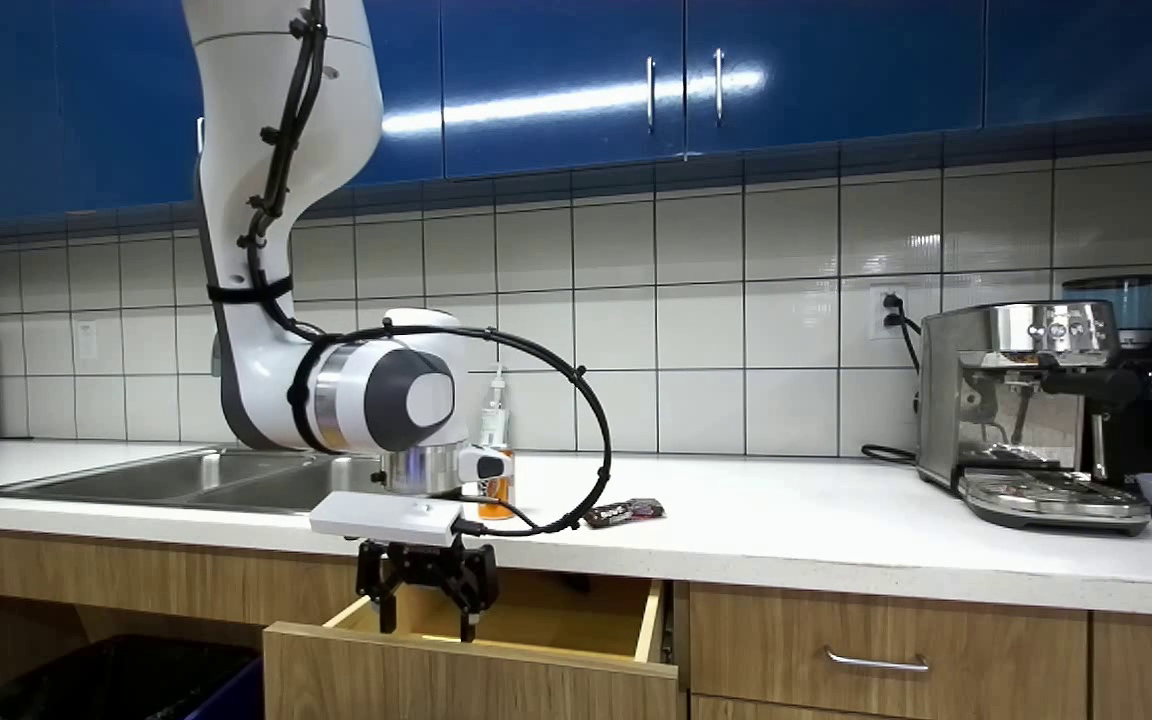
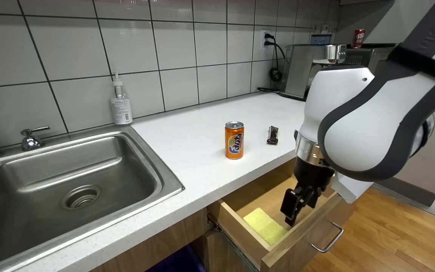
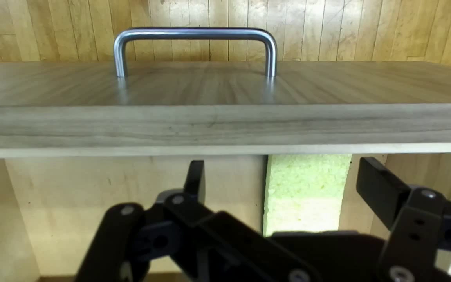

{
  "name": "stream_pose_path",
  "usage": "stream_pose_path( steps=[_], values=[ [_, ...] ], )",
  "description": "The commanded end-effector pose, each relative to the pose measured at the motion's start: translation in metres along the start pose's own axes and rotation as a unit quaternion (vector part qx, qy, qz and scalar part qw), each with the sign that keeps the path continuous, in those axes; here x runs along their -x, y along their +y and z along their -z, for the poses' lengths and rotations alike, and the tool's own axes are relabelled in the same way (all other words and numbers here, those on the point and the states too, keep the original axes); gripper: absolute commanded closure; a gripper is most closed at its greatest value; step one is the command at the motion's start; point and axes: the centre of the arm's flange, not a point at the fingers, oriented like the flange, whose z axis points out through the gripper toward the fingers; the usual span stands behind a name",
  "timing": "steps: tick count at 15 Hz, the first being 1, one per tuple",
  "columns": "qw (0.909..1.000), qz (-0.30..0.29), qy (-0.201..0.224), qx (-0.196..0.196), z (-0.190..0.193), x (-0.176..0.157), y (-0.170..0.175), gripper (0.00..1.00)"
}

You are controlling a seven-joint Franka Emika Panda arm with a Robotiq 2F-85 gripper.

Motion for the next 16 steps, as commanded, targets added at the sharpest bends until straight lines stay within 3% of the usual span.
stream_pose_path(
  steps=[1,16],
  values=[
    [1.0000,0.001,-0.010,0.001,0.003,0.010,-0.011,0.00],
    [0.9995,-0.028,-0.009,-0.012,0.004,0.045,-0.019,0.00]
  ],
)
